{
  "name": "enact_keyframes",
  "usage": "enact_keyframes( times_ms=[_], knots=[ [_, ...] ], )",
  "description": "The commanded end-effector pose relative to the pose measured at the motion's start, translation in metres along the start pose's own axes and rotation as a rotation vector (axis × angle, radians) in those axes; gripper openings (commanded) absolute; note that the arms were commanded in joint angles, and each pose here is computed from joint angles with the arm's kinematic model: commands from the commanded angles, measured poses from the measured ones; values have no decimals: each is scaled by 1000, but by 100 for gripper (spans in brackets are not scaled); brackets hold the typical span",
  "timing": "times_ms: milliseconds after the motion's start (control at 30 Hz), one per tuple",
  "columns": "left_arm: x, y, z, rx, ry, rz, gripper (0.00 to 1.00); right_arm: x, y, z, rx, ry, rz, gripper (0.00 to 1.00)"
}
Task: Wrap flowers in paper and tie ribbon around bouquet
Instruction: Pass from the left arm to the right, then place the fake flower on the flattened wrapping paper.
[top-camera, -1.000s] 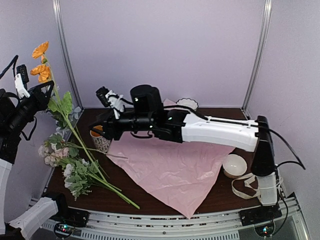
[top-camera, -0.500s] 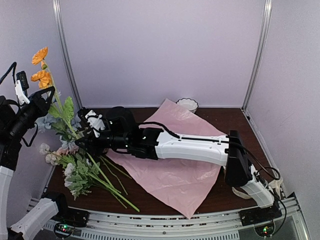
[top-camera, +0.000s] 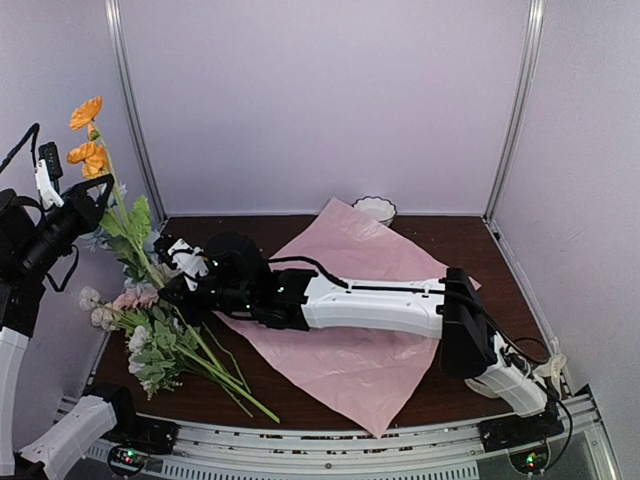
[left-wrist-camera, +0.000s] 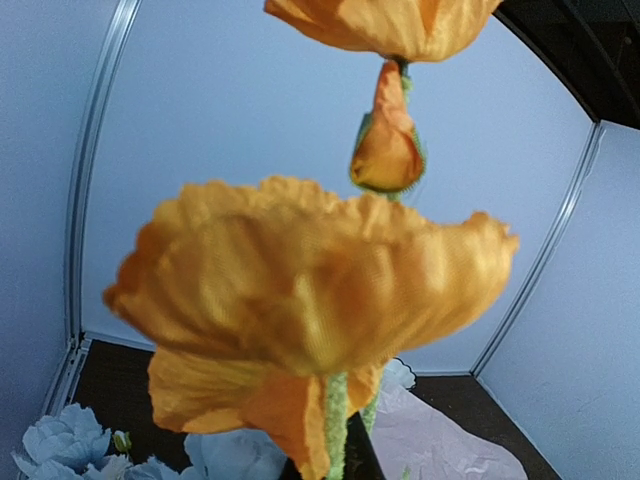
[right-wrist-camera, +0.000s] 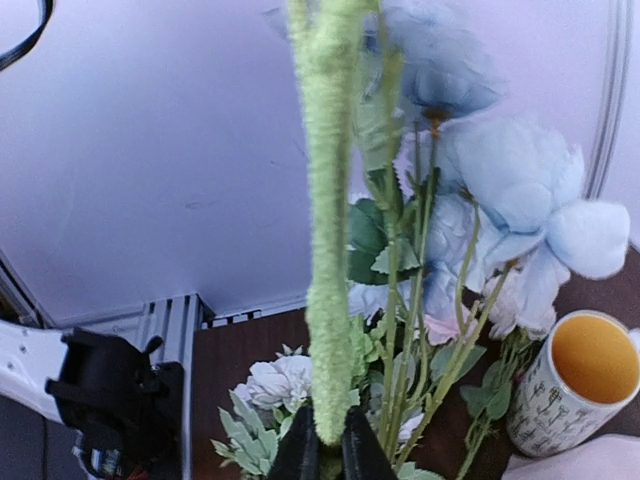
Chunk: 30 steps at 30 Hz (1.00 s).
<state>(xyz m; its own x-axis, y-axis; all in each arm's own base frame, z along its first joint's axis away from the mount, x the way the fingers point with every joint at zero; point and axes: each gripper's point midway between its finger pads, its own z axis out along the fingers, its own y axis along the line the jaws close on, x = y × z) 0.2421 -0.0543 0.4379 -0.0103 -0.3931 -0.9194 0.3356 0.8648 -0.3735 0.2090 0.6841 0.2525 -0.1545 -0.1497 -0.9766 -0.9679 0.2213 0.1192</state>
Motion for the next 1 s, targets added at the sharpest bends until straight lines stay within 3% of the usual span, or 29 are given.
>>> enact_keyframes(
  times_ms=[0, 33, 167, 267, 433, 567, 767, 967],
  knots=[
    [-9, -2, -1, 2, -31, 12, 0, -23, 4, -6, 0, -45, 9, 0],
    [-7, 4, 0, -30, -25, 15, 3, -29, 4, -8, -2, -57, 16, 0],
    [2, 44, -5, -259, 16, 27, 62, -62, 8, -26, -43, -117, 44, 0],
    [11, 67, -10, -385, 52, 50, 81, -97, 10, -47, -92, -172, 76, 0],
    [22, 87, -13, -479, 85, 65, 84, -147, 3, -97, -137, -233, 134, 0],
    [29, 103, -15, -563, 125, 85, 85, -149, -48, -139, -18, -190, 258, 0],
    [45, 113, -9, -592, 186, 80, 85, -55, -180, -195, 455, 25, 480, 0],
    [65, 124, 0, -613, 262, 52, 85, 33, -247, -215, 666, 185, 569, 0]
  ],
)
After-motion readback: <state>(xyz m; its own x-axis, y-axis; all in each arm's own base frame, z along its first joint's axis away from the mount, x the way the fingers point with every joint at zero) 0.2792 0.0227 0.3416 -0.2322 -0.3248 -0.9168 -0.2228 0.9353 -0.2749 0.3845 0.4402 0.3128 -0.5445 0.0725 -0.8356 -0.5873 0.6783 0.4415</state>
